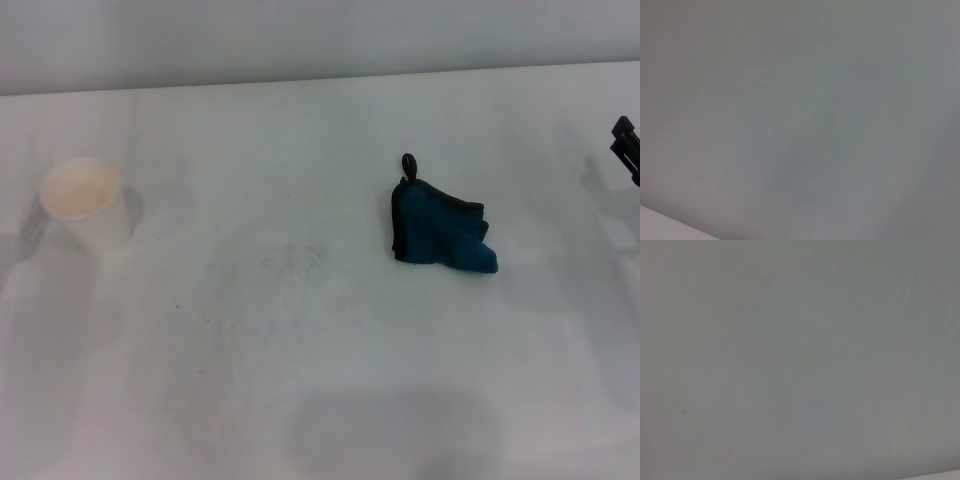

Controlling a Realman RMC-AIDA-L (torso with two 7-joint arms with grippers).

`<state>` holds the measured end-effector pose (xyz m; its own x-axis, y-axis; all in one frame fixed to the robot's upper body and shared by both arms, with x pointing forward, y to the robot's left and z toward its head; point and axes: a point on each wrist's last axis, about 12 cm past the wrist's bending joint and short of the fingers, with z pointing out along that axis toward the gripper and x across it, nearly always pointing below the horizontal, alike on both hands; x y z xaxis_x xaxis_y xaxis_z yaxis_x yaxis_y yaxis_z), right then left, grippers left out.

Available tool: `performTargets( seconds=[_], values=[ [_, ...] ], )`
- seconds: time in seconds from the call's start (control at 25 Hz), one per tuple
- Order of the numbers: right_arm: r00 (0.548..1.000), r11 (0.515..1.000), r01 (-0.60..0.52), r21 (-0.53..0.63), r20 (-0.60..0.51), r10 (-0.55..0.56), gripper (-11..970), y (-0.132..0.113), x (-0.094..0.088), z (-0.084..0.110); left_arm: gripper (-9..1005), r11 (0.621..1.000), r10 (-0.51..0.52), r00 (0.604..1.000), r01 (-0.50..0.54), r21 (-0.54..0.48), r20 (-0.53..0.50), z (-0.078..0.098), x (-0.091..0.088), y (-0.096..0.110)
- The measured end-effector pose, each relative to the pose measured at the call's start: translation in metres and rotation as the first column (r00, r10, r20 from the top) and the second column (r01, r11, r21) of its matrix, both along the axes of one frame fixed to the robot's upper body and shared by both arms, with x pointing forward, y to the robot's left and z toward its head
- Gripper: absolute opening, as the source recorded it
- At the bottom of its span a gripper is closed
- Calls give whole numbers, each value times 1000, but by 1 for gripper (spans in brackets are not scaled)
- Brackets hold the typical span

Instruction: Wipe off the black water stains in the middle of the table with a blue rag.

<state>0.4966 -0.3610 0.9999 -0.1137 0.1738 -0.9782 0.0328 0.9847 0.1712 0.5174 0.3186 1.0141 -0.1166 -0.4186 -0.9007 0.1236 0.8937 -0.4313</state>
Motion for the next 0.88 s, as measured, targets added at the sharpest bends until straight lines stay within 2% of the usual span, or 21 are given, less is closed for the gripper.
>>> performTargets(
  seconds=[0.88],
  values=[
    [1000, 1000, 12, 4, 3, -12, 855, -2, 3, 1, 888, 1000, 14, 1000, -14, -9, 15, 3, 5, 1]
  ],
)
